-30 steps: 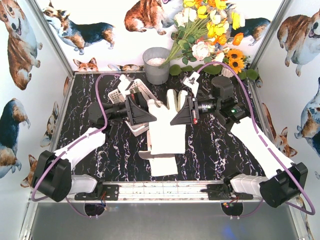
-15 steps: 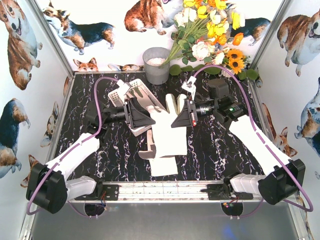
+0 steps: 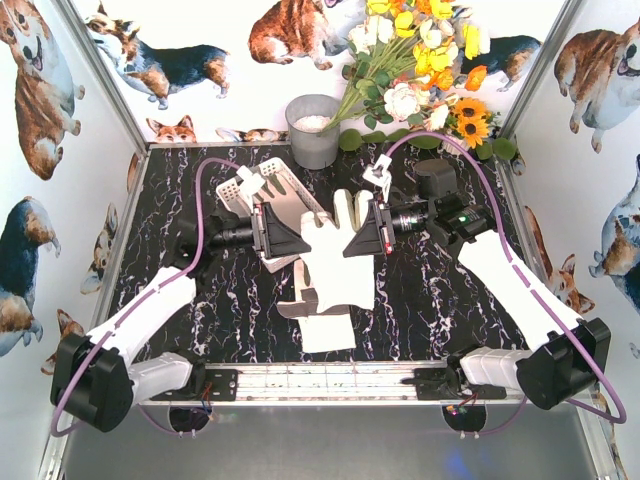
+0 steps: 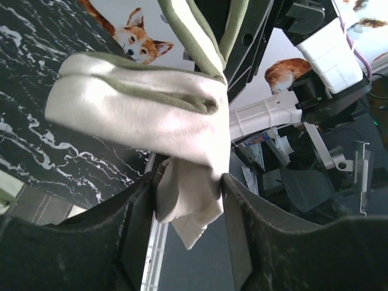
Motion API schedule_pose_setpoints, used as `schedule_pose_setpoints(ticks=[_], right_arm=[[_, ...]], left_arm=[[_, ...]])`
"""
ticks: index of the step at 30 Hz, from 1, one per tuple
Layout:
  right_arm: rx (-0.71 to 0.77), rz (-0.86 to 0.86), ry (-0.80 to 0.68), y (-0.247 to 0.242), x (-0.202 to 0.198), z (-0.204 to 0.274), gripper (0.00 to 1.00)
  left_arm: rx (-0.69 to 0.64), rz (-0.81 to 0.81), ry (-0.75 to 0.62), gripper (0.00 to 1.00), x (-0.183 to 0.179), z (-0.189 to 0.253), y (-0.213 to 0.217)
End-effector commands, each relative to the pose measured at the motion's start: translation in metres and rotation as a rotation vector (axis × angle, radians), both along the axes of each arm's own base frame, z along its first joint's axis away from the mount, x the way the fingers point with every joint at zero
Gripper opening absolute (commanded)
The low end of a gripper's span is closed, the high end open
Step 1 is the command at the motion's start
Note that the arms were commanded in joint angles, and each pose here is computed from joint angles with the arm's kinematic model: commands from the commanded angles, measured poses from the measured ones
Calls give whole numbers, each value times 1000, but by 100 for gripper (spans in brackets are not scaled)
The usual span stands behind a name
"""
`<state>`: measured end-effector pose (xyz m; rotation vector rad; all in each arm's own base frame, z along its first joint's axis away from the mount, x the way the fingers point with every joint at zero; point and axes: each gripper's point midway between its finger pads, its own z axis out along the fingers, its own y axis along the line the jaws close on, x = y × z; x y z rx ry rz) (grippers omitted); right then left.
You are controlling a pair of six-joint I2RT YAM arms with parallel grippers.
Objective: Put the gloves into the storage basket
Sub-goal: Pair the glove with the glove.
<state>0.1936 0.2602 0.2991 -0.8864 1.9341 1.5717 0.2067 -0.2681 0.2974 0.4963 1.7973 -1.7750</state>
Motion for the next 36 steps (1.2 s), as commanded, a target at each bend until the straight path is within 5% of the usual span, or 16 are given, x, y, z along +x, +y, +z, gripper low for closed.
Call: schedule_pose_setpoints(ticks=[1, 14, 18, 36], right_arm=[[10, -21, -86, -2, 8, 15, 0], [-22, -61, -81, -5, 15, 5, 0], [-72, -122, -46, -9, 23, -8, 0], [-342, -249, 364, 15, 15, -138, 0]], left_arm=[[53, 43, -48, 39, 3, -2, 10], [95, 87, 4, 15, 3, -23, 16], [130, 149, 35, 1, 10, -36, 24], [417, 532, 415, 0, 6, -169, 71]])
